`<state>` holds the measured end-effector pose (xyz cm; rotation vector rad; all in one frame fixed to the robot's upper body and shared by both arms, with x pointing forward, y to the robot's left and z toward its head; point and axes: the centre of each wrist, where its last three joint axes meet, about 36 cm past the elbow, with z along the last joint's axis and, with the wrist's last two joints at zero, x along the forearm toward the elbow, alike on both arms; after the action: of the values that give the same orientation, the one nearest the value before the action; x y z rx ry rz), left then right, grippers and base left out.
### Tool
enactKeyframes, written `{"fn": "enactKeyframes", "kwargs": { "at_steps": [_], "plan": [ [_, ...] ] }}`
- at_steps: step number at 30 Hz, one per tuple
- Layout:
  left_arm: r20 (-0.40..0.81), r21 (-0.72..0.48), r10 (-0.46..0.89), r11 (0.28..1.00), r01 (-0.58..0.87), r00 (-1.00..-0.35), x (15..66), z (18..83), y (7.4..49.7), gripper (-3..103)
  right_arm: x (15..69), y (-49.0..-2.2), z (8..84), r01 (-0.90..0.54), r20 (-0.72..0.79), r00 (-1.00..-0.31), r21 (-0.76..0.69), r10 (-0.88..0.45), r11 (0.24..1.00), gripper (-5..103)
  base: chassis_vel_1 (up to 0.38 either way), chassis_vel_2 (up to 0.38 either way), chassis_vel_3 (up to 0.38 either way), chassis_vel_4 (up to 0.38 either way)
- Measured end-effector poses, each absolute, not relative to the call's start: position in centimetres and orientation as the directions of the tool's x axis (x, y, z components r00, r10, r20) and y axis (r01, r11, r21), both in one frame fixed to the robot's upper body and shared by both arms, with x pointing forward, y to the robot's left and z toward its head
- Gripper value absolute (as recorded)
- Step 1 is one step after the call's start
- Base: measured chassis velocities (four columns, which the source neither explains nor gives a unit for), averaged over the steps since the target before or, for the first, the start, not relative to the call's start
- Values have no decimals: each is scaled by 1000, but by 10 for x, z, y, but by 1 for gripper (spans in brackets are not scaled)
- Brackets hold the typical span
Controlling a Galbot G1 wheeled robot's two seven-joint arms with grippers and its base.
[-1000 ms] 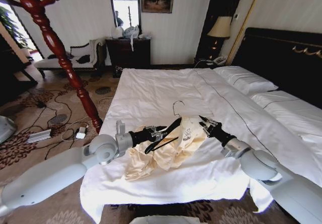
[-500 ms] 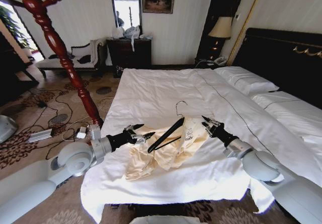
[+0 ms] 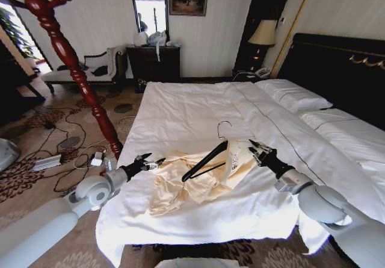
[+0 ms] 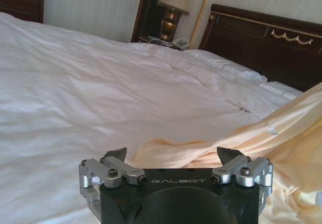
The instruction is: Pick up the clothes from the bed and hang them on the clothes hanger.
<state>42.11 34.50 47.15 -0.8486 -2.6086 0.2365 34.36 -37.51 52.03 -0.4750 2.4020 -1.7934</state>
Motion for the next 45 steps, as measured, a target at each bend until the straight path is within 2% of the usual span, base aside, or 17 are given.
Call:
{"fn": "enactKeyframes", "kwargs": {
  "at_steps": [5,10,11,15,23,25,31,33,36,40,41,44,45],
  "plan": [
    [336,-249,612,791,559,-716,445,441,393,100,343,-374,520,-179,93,-945,-949,-313,259,18,0,0,0,0],
    [333,-244,605,796,553,-724,455,422,410,102,344,-371,520,-183,94,-942,-948,-322,262,18,0,0,0,0],
    [329,-245,596,803,544,-732,459,412,415,96,345,-371,520,-187,96,-941,-947,-326,261,18,0,0,0,0],
    [321,-246,590,807,536,-741,465,402,418,92,348,-372,521,-188,94,-941,-944,-325,271,18,0,0,0,0],
    [332,-218,583,812,541,-741,487,378,410,84,351,-369,516,-212,115,-934,-941,-338,264,18,0,0,0,0],
    [338,-227,595,803,551,-729,492,377,409,78,351,-368,516,-216,118,-933,-940,-341,264,18,0,0,0,0],
    [347,-279,607,795,539,-715,507,374,388,76,350,-366,519,-217,119,-931,-940,-344,264,18,0,0,0,0],
    [352,-289,606,796,533,-714,510,372,384,80,350,-366,520,-214,116,-933,-939,-341,268,18,0,0,0,0],
    [371,-319,614,789,525,-697,524,362,368,92,352,-366,527,-205,106,-937,-939,-334,277,18,0,0,0,0],
    [377,-338,629,777,532,-680,535,354,351,95,351,-366,528,-210,112,-935,-939,-336,272,18,0,0,0,0],
    [378,-341,631,775,532,-678,539,351,347,98,350,-366,527,-210,112,-935,-939,-335,272,18,0,0,0,0],
    [380,-347,634,772,532,-673,543,348,341,96,350,-365,527,-210,112,-936,-938,-333,275,18,0,0,0,0],
    [384,-346,637,771,535,-669,545,346,338,85,350,-365,527,-210,112,-937,-938,-332,277,18,0,0,0,0]
  ]
}}
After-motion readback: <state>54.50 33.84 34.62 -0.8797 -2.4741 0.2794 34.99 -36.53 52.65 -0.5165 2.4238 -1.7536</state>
